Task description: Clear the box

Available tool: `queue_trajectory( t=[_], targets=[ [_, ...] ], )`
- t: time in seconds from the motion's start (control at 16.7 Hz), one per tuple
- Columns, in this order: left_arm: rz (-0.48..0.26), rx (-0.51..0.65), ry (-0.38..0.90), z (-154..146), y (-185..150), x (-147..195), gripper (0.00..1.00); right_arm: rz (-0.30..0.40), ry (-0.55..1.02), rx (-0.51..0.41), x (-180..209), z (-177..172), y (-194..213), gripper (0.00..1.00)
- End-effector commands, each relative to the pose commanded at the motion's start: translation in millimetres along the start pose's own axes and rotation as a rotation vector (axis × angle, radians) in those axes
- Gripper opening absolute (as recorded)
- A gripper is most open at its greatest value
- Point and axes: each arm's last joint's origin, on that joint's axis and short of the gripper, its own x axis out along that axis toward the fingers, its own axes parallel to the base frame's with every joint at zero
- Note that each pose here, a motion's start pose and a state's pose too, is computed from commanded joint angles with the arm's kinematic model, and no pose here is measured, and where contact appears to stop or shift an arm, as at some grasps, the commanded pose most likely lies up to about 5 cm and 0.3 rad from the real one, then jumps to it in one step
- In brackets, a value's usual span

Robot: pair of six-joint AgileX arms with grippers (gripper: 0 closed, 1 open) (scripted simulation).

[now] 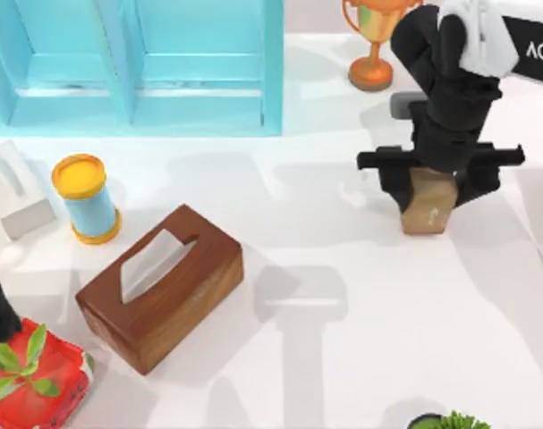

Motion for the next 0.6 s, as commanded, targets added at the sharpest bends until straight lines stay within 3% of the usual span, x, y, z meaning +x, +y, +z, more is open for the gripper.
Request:
queue_trajectory(
  t=[0.06, 0.6],
  targets=[
    [0.000, 0.000, 0.000, 0.0, 0.0, 0.0, 1.00, 0.000, 0.000, 0.000, 0.0, 0.0, 0.0, 0.00],
    [0.000, 0.000, 0.000, 0.0, 0.0, 0.0, 1.00, 0.000, 0.000, 0.000, 0.0, 0.0, 0.0, 0.68]
  ],
)
